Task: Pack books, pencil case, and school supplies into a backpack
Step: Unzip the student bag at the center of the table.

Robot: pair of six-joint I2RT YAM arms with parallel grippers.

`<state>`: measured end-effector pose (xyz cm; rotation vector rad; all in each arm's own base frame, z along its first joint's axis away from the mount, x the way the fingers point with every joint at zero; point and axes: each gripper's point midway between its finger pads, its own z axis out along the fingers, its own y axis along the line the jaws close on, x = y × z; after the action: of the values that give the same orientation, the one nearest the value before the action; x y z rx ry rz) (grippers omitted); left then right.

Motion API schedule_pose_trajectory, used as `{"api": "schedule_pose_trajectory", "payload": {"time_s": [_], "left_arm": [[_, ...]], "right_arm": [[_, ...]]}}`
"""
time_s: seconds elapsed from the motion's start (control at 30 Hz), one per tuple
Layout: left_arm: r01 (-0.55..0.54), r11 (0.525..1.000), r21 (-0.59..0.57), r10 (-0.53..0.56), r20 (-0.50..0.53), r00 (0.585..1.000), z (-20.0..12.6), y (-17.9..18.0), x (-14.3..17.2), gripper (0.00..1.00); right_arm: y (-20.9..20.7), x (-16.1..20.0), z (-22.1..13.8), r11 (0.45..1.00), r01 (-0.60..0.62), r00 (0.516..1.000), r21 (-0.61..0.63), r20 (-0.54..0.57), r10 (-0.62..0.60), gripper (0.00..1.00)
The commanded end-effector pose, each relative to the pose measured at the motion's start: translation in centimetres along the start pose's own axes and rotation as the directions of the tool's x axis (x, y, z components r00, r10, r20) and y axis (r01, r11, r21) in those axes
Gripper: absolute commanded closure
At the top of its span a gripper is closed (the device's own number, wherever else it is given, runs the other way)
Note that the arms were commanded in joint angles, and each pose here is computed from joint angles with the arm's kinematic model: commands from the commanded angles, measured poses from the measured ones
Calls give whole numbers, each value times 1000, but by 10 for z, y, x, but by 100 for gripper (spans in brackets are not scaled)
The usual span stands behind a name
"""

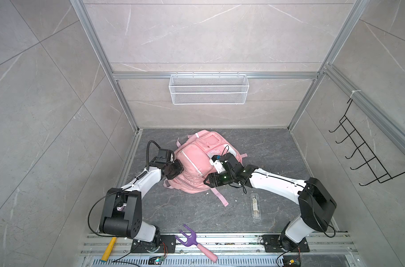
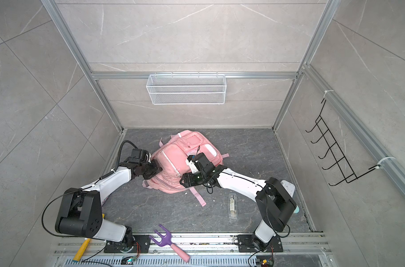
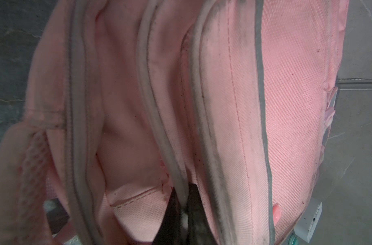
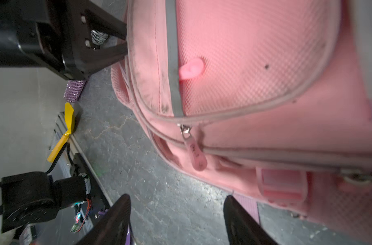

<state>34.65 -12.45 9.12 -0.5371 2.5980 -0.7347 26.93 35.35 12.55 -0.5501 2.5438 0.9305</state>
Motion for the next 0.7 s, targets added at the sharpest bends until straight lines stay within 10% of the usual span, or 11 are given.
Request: {"api": "schedule_pose_trajectory", "payload": {"time_s": [0.0,0.67], "left_arm": [[-20,999,28,20,2,1000,-4,-12,-1,100],[-18,999,30,18,-5,1000,-1,-14,5,100]], "right_arm": [[1,-10,8,994,69,998,88,3,-69,33],[-15,-2,42,929,195,981,315,-70,-183,58]]}}
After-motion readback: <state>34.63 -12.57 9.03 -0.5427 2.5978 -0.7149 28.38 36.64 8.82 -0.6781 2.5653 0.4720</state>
